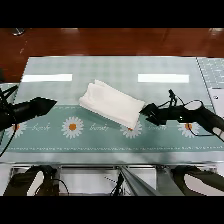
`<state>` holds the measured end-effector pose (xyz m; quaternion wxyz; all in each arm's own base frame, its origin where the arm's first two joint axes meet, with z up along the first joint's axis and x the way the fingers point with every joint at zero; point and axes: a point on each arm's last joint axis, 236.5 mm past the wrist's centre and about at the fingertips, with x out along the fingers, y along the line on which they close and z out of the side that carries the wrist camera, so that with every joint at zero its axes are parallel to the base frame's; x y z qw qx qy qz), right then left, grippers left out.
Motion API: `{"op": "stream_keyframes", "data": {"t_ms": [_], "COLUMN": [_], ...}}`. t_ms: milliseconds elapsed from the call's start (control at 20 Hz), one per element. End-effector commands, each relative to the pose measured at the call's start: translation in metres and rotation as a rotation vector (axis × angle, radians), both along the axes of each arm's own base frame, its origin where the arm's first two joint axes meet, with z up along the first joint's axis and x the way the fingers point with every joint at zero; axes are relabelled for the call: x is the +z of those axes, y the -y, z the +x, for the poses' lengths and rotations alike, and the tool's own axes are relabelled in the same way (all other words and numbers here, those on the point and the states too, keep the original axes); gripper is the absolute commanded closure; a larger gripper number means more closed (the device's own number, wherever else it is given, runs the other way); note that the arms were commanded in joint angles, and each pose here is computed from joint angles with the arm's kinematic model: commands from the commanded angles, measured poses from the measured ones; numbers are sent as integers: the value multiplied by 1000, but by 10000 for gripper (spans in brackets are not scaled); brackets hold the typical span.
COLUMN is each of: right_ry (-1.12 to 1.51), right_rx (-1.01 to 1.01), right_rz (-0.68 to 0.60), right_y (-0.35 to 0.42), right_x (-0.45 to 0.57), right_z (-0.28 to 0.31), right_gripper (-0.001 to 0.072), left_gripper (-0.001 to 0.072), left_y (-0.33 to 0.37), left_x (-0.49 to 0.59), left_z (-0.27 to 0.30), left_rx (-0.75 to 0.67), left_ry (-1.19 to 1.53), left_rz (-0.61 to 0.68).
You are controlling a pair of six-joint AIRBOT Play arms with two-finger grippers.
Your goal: Fold the shirts.
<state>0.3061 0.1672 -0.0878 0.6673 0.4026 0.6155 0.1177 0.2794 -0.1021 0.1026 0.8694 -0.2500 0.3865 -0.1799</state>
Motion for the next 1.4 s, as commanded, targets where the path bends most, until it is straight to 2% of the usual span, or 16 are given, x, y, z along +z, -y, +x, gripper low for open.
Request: {"op": "stream_keyframes", "data": {"t_ms": [0,50,100,200,250,500,750,1050,1350], "right_ry": [-24,-14,1,62,95,260,456,511,410], "right_rx": [95,118,142,231,277,489,489,290,-14], "right_rz": [70,70,74,68,65,-49,-222,-282,-356], "right_y": [-36,-44,-53,-68,-74,-77,-48,41,178], "right_x": [-13,-12,-8,3,11,97,213,302,334], "right_z": [10,16,22,31,36,76,124,136,98], "right_gripper": [94,116,246,649,672,673,672,673,673], "left_gripper": [688,688,687,688,688,688,688,688,688], "left_y": [6,7,7,7,7,7,7,7,7], "left_x": [0,0,0,0,0,0,0,0,0], "left_z": [-2,-3,-3,-3,-3,-3,-3,-3,-3], "left_rx": [-21,-23,-23,-23,-23,-25,-25,-25,-25], "left_ry": [-1,-2,-3,-3,-3,-1,-1,-1,-1], "left_rz": [-1,-2,-3,-3,-3,0,0,-1,-1]}}
